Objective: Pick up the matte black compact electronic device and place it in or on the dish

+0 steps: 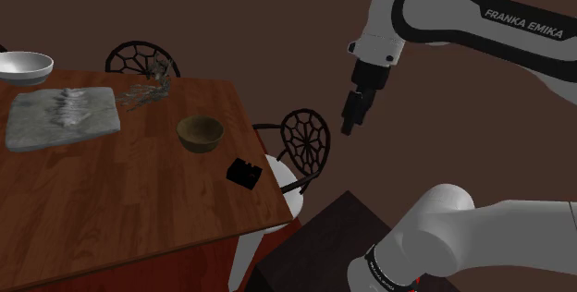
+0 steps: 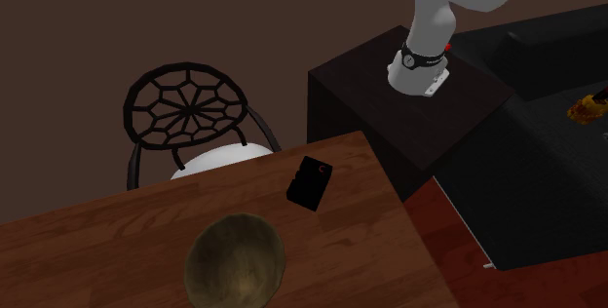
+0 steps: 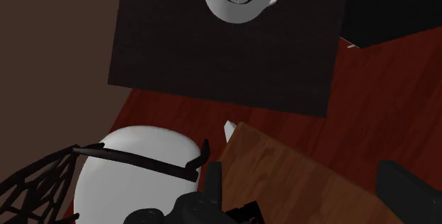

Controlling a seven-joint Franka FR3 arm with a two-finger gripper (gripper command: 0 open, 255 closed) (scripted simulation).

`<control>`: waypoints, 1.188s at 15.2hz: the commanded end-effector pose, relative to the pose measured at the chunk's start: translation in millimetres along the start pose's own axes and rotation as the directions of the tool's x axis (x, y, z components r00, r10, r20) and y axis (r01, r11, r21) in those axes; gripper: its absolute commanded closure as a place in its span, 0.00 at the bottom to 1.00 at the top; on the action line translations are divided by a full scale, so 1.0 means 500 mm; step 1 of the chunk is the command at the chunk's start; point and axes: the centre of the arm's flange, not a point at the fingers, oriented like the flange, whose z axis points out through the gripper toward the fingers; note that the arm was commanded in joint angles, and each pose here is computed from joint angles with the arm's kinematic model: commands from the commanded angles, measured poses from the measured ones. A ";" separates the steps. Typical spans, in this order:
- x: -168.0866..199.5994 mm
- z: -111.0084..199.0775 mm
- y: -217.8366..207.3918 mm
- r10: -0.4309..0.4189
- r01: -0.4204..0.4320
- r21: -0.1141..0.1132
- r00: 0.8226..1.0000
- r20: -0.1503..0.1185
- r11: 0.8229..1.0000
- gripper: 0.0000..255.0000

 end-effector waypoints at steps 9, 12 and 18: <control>0.115 0.149 -0.074 0.175 -0.180 -0.045 0.980 -0.091 0.983 0.00; 0.164 0.203 -0.094 0.238 -0.247 -0.057 0.963 -0.126 0.967 0.00; 0.271 0.308 -0.120 0.358 -0.378 -0.074 0.912 -0.199 0.923 0.00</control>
